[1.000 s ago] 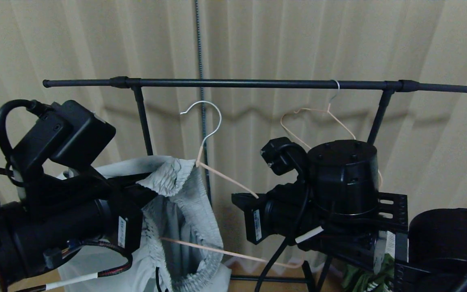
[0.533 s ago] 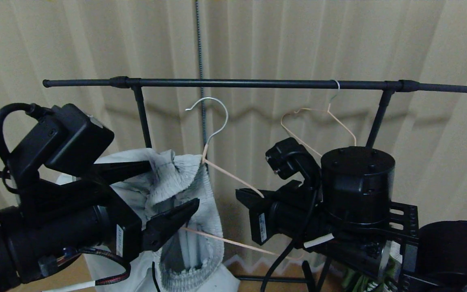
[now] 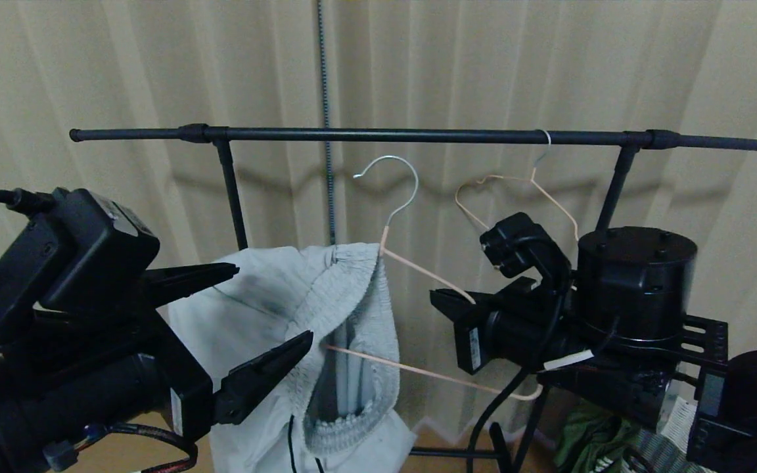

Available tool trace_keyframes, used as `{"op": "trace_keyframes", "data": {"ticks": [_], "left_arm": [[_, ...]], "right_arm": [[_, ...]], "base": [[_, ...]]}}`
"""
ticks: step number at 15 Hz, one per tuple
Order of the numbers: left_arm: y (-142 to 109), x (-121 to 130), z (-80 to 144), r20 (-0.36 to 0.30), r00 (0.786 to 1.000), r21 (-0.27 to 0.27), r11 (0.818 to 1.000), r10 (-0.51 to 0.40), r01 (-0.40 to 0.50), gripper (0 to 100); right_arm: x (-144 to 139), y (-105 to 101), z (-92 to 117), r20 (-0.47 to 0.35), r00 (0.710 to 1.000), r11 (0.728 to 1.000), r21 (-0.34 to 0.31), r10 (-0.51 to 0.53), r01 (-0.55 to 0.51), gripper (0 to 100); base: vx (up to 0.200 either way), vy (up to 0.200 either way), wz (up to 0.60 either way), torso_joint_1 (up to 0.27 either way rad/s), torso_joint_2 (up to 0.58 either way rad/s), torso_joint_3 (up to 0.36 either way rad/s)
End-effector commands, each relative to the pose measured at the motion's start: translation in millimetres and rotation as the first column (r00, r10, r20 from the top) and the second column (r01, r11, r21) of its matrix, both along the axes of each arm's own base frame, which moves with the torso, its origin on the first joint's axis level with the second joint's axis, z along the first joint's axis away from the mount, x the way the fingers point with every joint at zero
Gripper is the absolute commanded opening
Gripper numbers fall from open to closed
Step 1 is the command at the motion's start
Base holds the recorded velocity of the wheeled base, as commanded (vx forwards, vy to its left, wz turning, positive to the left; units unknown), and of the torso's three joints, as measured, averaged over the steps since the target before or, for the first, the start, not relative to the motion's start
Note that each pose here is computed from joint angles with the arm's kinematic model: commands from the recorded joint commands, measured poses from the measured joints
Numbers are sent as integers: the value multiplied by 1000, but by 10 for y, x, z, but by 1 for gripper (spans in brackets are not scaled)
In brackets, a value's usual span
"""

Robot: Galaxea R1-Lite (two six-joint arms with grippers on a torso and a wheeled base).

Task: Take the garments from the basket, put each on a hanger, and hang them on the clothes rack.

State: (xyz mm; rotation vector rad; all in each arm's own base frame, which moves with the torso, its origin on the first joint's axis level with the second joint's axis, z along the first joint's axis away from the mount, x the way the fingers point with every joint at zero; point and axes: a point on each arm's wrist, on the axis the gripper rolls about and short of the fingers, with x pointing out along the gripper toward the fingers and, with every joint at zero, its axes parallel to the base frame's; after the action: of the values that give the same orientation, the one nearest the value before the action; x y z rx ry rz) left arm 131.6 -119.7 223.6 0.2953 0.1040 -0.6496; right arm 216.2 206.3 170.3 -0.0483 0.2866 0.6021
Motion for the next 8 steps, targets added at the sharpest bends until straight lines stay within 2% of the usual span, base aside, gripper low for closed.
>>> {"op": "trace_keyframes", "data": {"ticks": [1,3,4,5,8], "left_arm": [[35,-29,25,20,1000,0,1000,1,-1,100],[56,-14,58,81,997,62,998,-3,-2,100],[57,-11,68,95,995,74,997,-6,-2,100],[42,22,84,131,991,112,994,-12,-3,100],[-42,126,45,170,985,217,976,-42,4,100]], "right_arm": [[-46,-168,57,27,999,1000,-13,-20,20,0],[-95,-233,57,39,999,999,-33,-11,12,0],[-100,-237,53,39,999,999,-36,-8,10,0],[-103,-240,35,43,999,999,-53,-2,4,0],[-100,-206,40,61,998,997,-64,36,-32,0]], "base": [[0,0,0,0,0,0],[0,0,0,0,0,0],[0,0,0,0,0,0],[0,0,0,0,0,0],[0,0,0,0,0,0]]}}
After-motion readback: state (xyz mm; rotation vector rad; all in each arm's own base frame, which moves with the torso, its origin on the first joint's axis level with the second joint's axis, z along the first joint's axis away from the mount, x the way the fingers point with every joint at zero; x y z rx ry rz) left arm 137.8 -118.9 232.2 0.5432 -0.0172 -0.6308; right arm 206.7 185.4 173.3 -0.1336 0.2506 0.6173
